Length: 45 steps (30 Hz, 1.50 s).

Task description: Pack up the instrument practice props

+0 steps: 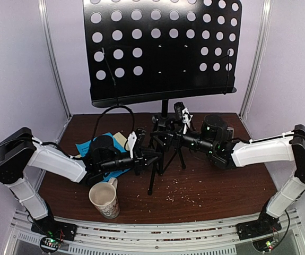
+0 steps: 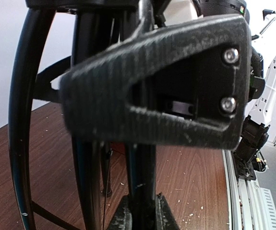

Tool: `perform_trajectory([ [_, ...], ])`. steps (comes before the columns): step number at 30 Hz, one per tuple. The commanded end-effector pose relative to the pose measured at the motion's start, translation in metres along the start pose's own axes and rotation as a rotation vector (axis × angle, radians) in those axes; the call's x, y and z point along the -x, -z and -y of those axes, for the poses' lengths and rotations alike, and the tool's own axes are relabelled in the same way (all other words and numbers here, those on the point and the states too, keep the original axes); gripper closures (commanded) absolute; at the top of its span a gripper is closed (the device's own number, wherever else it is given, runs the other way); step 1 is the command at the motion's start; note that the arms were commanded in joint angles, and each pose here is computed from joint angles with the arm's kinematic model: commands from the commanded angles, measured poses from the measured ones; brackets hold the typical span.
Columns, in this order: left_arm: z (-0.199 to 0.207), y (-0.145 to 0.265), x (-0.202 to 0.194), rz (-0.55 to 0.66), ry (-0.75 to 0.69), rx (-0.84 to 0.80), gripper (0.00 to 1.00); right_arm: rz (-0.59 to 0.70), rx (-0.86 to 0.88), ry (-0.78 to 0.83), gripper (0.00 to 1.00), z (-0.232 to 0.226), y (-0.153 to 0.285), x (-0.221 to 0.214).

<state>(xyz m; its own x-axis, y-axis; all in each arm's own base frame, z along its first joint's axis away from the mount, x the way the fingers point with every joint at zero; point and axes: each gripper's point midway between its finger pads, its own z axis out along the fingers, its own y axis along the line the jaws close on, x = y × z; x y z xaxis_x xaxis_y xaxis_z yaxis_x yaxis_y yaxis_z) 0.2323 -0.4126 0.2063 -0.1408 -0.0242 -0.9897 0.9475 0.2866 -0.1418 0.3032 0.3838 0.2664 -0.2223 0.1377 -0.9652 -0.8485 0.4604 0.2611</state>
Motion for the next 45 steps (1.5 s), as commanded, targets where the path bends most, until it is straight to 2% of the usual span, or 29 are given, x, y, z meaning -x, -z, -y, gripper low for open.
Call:
perform_trajectory([
  [1,0.015,0.003,0.048,0.181,-0.097,-0.073,1.0,0.021,0.03,0.025,0.04,-0.004,-0.009,0.01],
  [5,0.02,0.001,0.053,0.199,-0.107,-0.102,1.0,0.042,0.034,0.024,0.09,-0.003,-0.013,0.013],
  [7,0.021,-0.001,0.056,0.208,-0.111,-0.108,1.0,0.054,0.03,0.021,0.22,-0.003,-0.014,0.016],
  [9,0.02,-0.002,0.058,0.214,-0.111,-0.109,1.0,0.069,0.019,0.024,0.3,-0.002,-0.012,0.019],
  [19,0.024,-0.005,0.051,0.204,-0.112,-0.123,1.0,0.104,-0.046,0.053,0.6,0.003,0.0,0.023],
  [22,0.025,-0.005,0.048,0.197,-0.113,-0.128,1.0,0.113,-0.046,0.042,0.55,0.005,-0.002,0.021],
  [26,0.027,-0.004,0.045,0.196,-0.114,-0.132,1.0,0.138,-0.056,0.03,0.4,0.009,-0.006,0.023],
  [29,0.031,-0.005,0.041,0.195,-0.109,-0.146,1.0,0.147,-0.053,0.019,0.39,0.01,-0.01,0.024],
  [33,0.033,-0.009,0.037,0.19,-0.103,-0.156,1.0,0.16,-0.055,0.008,0.56,0.011,-0.014,0.025],
  [36,0.033,-0.009,0.037,0.194,-0.091,-0.153,1.0,0.174,-0.069,0.005,0.77,0.012,-0.012,0.029],
  [39,0.035,-0.007,0.044,0.206,-0.068,-0.159,1.0,0.18,-0.086,-0.002,0.95,0.012,-0.008,0.039],
  [41,0.038,-0.005,0.053,0.219,-0.041,-0.172,1.0,0.179,-0.102,-0.007,1.0,0.01,-0.005,0.049],
  [45,0.051,-0.003,0.073,0.233,0.076,-0.248,1.0,0.127,-0.169,-0.031,1.0,0.011,0.0,0.06],
])
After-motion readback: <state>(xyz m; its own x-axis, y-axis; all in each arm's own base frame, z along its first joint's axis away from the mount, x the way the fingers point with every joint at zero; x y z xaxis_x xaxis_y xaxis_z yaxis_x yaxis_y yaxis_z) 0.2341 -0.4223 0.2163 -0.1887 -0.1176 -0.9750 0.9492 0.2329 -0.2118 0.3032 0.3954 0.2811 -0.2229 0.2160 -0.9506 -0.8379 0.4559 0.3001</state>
